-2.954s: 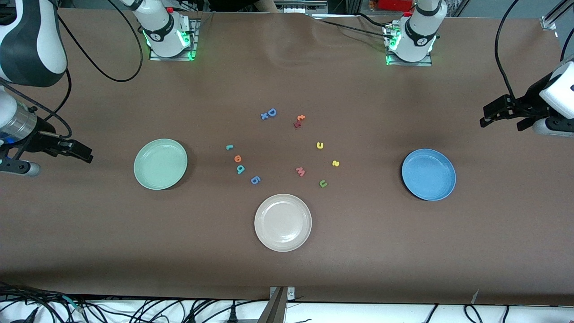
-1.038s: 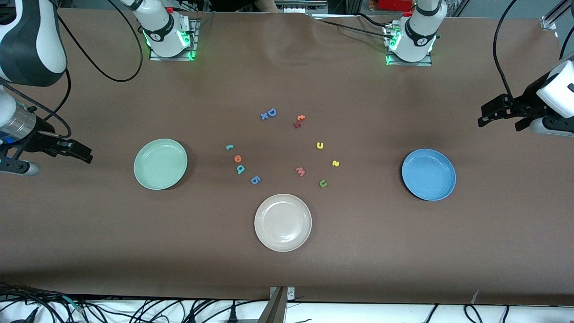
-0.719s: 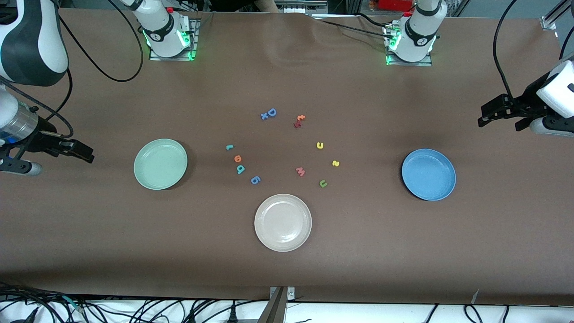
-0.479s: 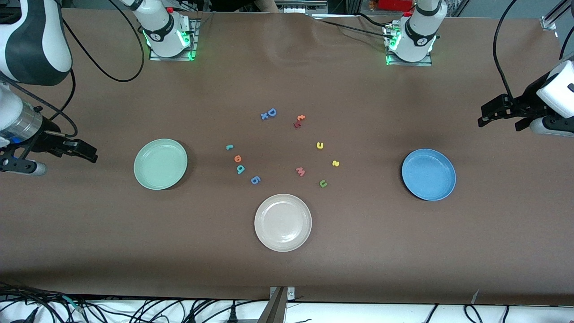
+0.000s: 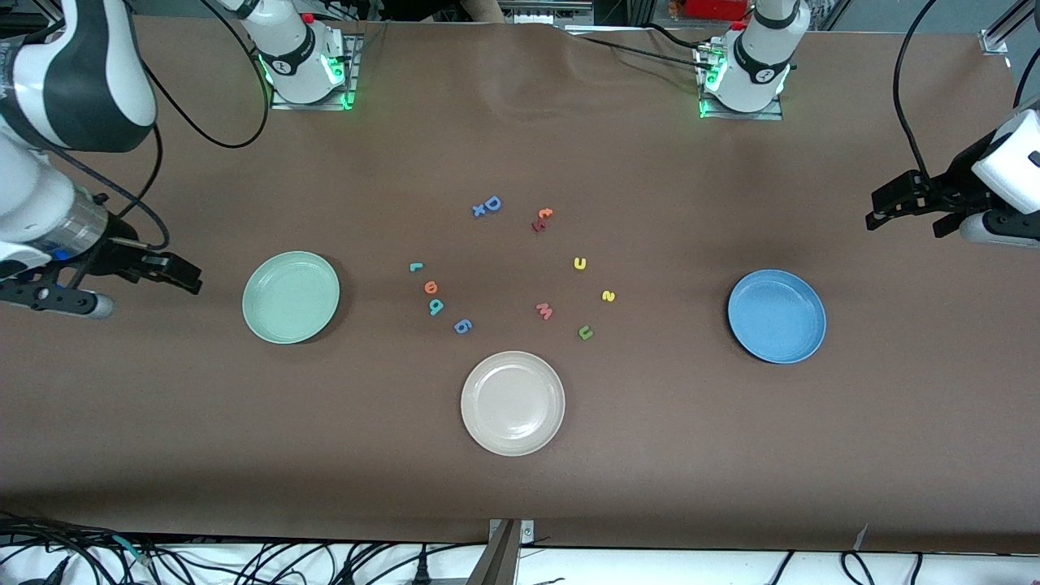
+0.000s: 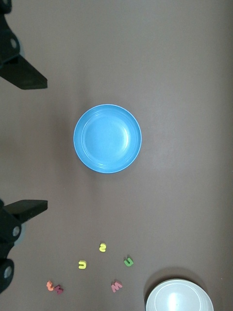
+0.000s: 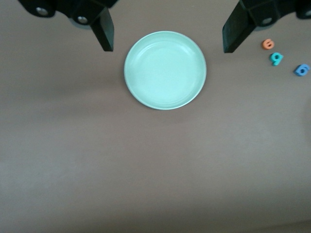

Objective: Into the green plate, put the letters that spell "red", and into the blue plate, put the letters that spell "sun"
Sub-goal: 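Move the right gripper over the teal 6 beside the green plate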

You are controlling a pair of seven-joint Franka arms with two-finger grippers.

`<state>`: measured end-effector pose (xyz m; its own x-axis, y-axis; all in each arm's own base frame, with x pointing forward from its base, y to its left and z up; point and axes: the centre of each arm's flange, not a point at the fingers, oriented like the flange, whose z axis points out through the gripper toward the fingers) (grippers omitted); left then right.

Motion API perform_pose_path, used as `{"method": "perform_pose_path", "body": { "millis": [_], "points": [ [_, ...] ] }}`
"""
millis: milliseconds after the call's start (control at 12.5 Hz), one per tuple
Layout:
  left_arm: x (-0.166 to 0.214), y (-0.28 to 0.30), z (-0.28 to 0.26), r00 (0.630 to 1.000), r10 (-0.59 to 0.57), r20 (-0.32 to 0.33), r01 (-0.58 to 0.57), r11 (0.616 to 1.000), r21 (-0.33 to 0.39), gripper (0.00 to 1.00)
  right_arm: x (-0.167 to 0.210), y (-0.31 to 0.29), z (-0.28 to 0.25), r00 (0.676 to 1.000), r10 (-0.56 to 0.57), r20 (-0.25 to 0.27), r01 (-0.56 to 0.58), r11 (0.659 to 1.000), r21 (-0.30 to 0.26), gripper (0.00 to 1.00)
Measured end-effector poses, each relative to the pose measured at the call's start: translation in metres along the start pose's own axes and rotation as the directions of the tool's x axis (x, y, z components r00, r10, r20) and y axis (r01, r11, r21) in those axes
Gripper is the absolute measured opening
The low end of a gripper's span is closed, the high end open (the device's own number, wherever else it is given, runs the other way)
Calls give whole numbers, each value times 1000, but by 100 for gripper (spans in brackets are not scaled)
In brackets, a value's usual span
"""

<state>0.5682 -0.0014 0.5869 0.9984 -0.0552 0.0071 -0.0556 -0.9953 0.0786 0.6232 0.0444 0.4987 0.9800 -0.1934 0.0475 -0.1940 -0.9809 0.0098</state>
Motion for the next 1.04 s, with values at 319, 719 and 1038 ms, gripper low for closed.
{"method": "perform_pose_path", "body": {
  "millis": [319, 719, 1038],
  "points": [
    [0, 0, 0, 1000, 0, 0, 0, 1000, 0, 100, -28, -65, 19, 995, 93, 47, -93, 996, 6, 99],
    [0, 0, 0, 1000, 0, 1, 0, 1000, 0, 100, -84, -202, 101, 980, 184, 76, -186, 982, 16, 99],
    [0, 0, 0, 1000, 0, 1, 0, 1000, 0, 100, -104, -244, 187, 979, 170, 114, -171, 985, 3, 99]
  ]
}}
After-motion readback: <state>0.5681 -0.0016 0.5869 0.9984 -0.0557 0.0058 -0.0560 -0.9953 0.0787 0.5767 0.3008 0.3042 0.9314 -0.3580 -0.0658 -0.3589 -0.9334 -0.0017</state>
